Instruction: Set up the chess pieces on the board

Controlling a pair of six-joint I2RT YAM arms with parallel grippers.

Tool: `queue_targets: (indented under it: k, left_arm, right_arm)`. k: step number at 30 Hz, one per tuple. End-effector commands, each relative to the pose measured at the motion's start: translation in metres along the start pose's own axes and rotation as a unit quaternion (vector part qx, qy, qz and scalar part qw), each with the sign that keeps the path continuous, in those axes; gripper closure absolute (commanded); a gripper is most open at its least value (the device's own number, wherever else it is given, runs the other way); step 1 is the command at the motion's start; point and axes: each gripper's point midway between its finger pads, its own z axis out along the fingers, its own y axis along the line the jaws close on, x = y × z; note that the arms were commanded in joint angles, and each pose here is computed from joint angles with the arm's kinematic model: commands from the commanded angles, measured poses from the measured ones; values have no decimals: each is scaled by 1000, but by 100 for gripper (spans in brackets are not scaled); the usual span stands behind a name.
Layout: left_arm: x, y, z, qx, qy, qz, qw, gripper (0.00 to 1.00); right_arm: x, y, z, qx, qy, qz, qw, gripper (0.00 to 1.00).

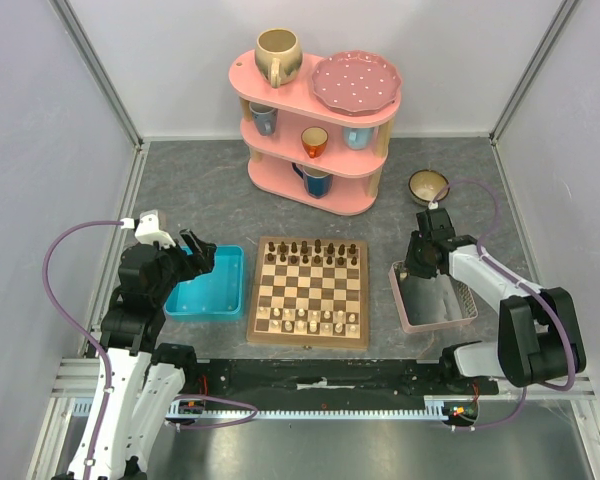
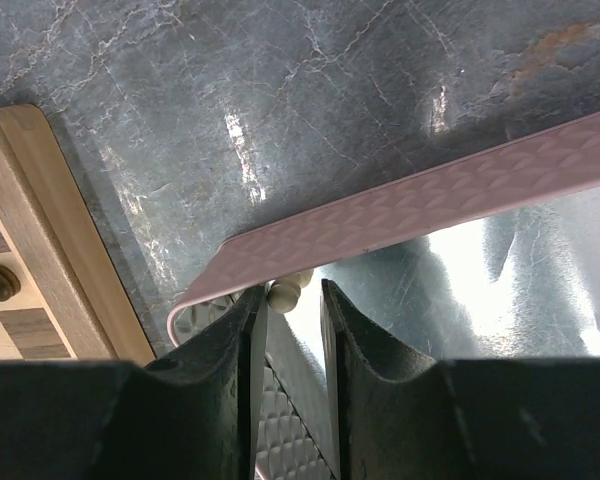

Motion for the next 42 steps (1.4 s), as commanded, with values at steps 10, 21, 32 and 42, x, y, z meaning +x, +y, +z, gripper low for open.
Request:
queue_targets:
  k: [10, 21, 32, 42]
  left_arm:
    - [-10, -3, 2, 9, -19, 20, 1000, 17]
    - [-12, -4, 2, 12, -22, 19, 999, 17]
    - [-9, -6, 3, 19, -17, 19, 999, 17]
    - [-7, -5, 5, 15, -11, 19, 1000, 17]
  right_arm:
    - [0, -3, -1, 0, -1, -7, 1000, 78]
    - [-27, -27, -54, 79, -43, -20, 996, 91]
    - [-56, 94, -114, -65, -109, -71, 989, 96]
    - [97, 295, -133, -221, -27, -282, 933, 96]
